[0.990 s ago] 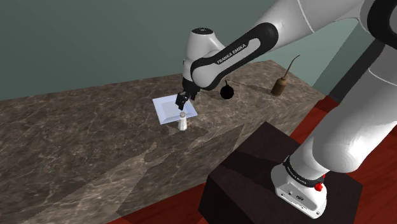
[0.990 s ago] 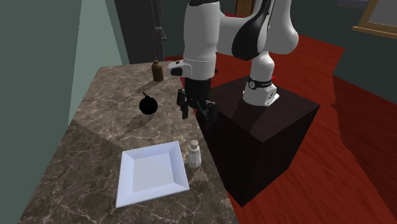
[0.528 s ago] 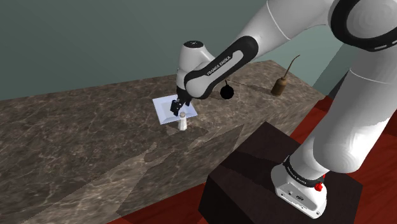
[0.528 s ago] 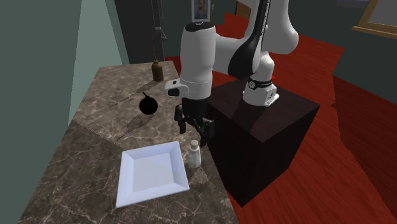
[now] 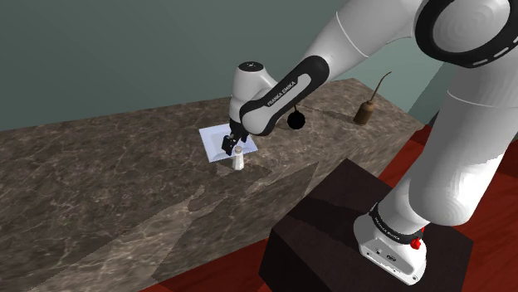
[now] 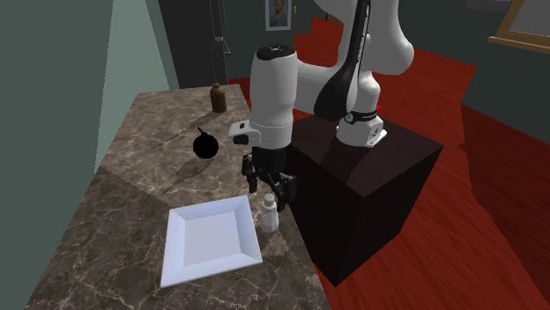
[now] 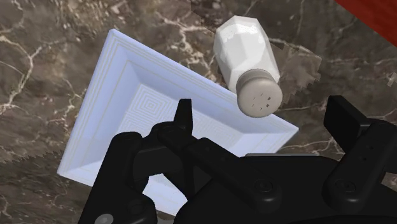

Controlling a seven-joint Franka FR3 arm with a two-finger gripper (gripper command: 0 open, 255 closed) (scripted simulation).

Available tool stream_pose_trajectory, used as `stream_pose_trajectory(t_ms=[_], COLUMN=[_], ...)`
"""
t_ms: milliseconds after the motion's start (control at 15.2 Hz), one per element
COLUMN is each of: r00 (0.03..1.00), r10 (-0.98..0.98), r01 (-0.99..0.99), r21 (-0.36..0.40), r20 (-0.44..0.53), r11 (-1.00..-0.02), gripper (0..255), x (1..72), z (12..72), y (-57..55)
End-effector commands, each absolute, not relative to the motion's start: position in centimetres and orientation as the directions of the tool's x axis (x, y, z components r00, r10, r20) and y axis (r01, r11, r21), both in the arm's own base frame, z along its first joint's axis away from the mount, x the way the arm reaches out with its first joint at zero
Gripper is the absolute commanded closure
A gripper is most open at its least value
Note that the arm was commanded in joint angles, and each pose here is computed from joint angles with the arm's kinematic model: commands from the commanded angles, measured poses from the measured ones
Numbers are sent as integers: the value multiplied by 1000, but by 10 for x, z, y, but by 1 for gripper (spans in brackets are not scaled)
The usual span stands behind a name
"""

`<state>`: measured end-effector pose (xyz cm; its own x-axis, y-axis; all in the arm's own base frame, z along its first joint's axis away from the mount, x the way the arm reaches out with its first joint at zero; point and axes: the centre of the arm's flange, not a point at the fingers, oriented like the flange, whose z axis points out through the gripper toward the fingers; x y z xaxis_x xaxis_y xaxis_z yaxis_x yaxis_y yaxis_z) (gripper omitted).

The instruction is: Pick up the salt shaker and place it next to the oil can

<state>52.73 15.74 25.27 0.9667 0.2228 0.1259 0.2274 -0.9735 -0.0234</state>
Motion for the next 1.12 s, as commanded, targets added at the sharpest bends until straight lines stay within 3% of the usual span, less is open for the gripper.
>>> stream_pose_trajectory(t_ms=[0,132,198,1056], r00=[967,967,967,967], r10=[223,223,223,223], r01=[227,227,227,227], r21=[-23,-23,-23,-23], r20=[126,126,126,126], r11=[-974,-974,-974,-974], gripper=[0,0,255,255], x=[527,527,527,527], z=[252,252,252,273], y=[157,157,157,157])
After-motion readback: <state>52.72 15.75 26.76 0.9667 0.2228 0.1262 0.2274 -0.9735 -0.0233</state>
